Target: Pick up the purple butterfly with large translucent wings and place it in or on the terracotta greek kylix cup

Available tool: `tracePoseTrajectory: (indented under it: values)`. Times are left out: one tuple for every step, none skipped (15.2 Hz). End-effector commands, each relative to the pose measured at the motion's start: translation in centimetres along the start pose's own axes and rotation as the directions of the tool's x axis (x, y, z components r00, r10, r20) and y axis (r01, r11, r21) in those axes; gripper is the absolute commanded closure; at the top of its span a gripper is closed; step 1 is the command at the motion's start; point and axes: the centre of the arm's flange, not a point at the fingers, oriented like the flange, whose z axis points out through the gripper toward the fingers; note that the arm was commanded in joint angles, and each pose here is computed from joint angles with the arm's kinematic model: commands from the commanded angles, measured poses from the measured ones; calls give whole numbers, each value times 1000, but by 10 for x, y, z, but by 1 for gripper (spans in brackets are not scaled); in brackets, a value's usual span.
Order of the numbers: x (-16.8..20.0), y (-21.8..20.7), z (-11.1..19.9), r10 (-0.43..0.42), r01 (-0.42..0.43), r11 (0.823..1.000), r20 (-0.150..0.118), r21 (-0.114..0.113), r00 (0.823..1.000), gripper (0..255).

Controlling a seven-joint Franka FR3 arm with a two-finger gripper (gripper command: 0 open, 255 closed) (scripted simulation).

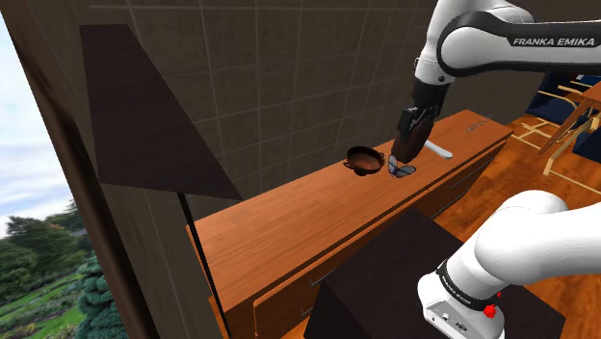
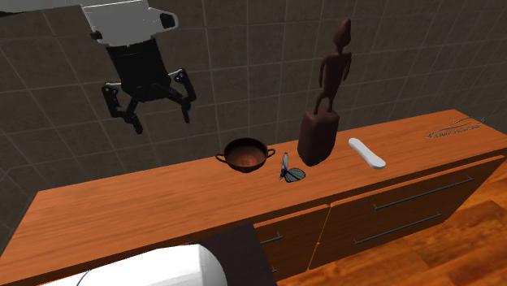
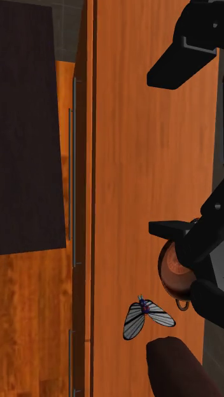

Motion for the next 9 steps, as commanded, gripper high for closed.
tracePoseTrajectory:
  values:
    - [9, 15, 19, -10, 10, 1000, -1, -3, 1000, 0]
    - [13, 23, 29, -14, 14, 1000, -1, -4, 1000, 0]
    - [18, 31, 38, -18, 18, 1000, -1, -5, 1000, 0]
    - [22, 39, 48, -22, 22, 1000, -1, -6, 1000, 0]
    - [26, 47, 57, -27, 27, 1000, -1, -7, 1000, 0]
    - [31, 55, 67, -31, 31, 999, -1, -8, 1000, 0]
    - [35, 62, 76, -35, 35, 999, -1, -9, 999, 0]
    - [39, 70, 86, -39, 39, 999, -1, -10, 999, 0]
    - [44, 78, 95, -43, 43, 999, -1, -11, 999, 0]
